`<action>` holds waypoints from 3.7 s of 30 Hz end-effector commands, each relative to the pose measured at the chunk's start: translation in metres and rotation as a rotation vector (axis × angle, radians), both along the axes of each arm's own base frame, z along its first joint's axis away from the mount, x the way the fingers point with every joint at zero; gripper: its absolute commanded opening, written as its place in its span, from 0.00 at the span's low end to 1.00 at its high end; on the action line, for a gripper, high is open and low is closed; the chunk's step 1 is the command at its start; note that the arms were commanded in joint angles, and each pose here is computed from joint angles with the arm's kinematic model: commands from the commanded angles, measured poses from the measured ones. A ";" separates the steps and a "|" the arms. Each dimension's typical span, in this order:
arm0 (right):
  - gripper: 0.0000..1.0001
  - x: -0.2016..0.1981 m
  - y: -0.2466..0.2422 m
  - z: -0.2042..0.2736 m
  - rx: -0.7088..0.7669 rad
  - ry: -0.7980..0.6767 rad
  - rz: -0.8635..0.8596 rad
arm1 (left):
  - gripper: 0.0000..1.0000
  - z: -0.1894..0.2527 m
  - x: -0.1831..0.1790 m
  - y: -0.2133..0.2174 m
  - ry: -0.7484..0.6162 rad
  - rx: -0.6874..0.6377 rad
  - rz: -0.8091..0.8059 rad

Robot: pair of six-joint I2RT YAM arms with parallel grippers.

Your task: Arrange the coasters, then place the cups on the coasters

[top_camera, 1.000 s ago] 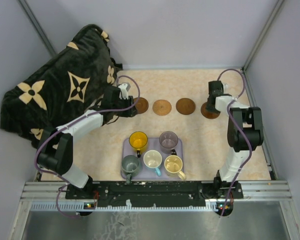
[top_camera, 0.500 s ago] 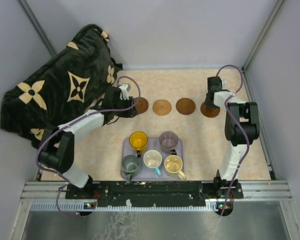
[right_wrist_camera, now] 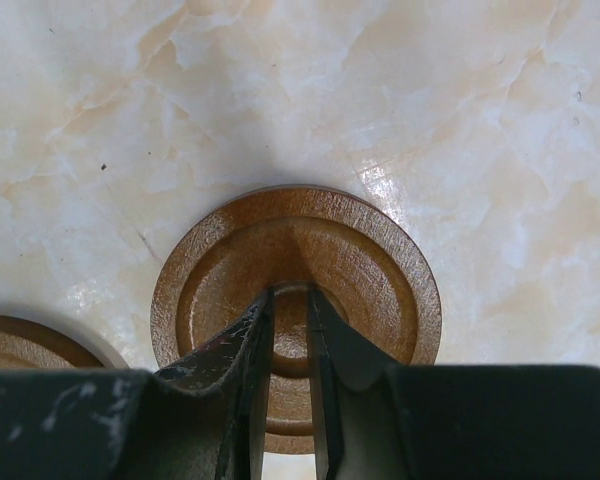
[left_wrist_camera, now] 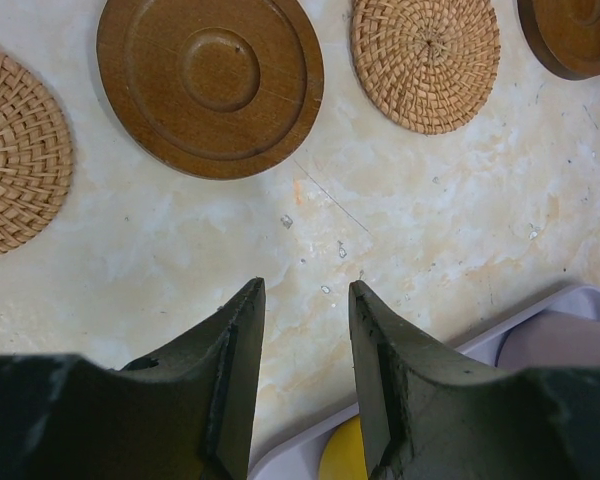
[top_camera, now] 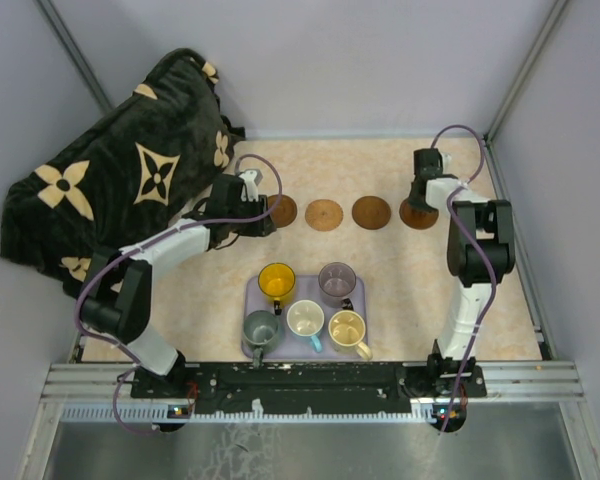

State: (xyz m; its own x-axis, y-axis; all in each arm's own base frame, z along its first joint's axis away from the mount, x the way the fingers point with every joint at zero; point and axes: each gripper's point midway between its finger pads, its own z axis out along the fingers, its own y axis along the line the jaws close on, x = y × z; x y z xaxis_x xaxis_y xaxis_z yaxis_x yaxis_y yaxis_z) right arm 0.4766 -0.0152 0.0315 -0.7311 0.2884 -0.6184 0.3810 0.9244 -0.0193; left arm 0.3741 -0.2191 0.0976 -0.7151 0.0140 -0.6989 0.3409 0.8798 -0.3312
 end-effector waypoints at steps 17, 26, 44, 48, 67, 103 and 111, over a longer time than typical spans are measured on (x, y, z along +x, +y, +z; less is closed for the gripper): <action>0.24 0.001 0.001 0.033 0.010 -0.065 0.013 | 0.46 0.006 0.018 0.001 -0.060 0.028 0.024; 0.29 -0.005 0.003 0.091 0.019 -0.179 0.031 | 0.45 0.025 0.032 0.011 -0.125 0.039 0.103; 0.90 -0.101 0.015 0.177 0.100 -0.456 0.084 | 0.50 0.090 -0.013 0.088 -0.280 0.097 0.370; 0.99 -0.123 0.023 0.177 0.147 -0.452 0.100 | 0.63 0.098 -0.036 0.119 -0.314 0.149 0.456; 0.99 -0.174 -0.028 0.190 -0.052 -0.592 -0.093 | 1.00 0.079 -0.099 0.208 -0.321 0.287 0.837; 0.84 -0.226 0.062 0.172 0.051 -0.379 0.254 | 1.00 0.059 -0.124 0.143 -0.158 0.052 0.532; 0.76 -0.249 0.121 0.154 0.161 -0.292 0.414 | 1.00 0.050 -0.132 0.126 -0.128 0.062 0.462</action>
State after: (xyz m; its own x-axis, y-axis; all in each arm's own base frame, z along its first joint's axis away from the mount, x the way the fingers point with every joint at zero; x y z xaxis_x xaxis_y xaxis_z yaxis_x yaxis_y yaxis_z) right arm 0.2341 0.0835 0.1752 -0.5958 0.1096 -0.7956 -0.0113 0.9894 0.1448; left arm 0.2450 -0.0803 0.1414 -0.5671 -0.2479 -0.7855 -0.1068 0.9677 -0.2283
